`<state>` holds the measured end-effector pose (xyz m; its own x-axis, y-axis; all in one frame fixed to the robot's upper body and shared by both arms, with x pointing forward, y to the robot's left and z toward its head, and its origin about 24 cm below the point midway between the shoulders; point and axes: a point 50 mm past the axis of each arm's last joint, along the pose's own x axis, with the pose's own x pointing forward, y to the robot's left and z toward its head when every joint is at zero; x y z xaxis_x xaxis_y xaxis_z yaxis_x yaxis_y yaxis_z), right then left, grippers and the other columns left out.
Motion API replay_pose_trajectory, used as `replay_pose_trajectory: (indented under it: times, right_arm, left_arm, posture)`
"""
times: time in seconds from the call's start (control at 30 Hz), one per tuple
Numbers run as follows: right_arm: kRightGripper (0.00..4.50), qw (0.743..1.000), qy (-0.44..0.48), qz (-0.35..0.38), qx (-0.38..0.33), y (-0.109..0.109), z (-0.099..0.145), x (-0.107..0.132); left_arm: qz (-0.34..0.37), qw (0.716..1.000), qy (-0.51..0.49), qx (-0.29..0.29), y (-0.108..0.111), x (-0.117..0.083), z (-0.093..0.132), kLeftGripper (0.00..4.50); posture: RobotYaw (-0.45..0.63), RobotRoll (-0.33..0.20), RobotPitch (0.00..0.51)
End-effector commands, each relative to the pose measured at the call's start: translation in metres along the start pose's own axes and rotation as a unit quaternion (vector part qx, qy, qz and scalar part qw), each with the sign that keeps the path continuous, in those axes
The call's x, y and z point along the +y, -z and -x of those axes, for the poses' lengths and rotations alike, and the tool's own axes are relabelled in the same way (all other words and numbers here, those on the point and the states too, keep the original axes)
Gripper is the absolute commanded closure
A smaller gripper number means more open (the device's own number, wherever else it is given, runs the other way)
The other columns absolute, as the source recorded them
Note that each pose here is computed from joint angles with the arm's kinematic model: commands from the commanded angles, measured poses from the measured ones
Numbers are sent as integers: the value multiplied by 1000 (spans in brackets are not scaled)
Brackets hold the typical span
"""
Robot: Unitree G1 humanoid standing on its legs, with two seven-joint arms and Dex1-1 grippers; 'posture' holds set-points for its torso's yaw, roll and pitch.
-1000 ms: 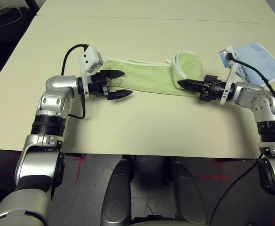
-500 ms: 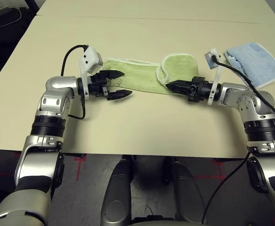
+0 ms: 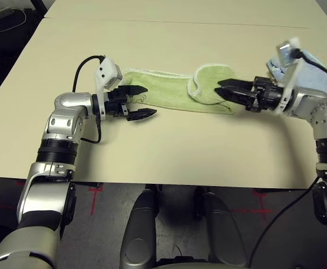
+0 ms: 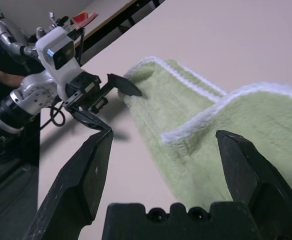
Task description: Fold the towel and set it aside.
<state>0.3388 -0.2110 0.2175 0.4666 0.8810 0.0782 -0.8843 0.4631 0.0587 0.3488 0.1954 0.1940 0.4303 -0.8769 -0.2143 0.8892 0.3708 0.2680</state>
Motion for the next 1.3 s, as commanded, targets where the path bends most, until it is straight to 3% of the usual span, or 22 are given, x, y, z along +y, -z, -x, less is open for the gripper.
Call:
replay_pose_trajectory:
  times: [0.03,0.23,0.4,0.9,1.3]
  right_arm:
    - [46,996,32,81,-14,13,17,-14]
    - [46,986,28,162,2,55,24,-21]
    - [46,989,2,147,-1,71,26,-19]
    - [46,981,-47,183,40,62,46,-18]
    - [46,981,-53,186,25,59,38,-15]
  left_arm:
    - [10,1000,3,-5,4,-5,0,0]
    - [28,1000,-13,3,13,-12,7,0]
    - [34,999,-38,-3,12,-14,14,0]
    - [48,996,-78,-15,4,-3,15,0]
    - [139,989,-38,-19,-31,-8,42,0]
  posture:
    - [51,0,255]
    - [71,0,264]
    - [103,0,277]
    - [97,0,258]
    - [107,0,259]
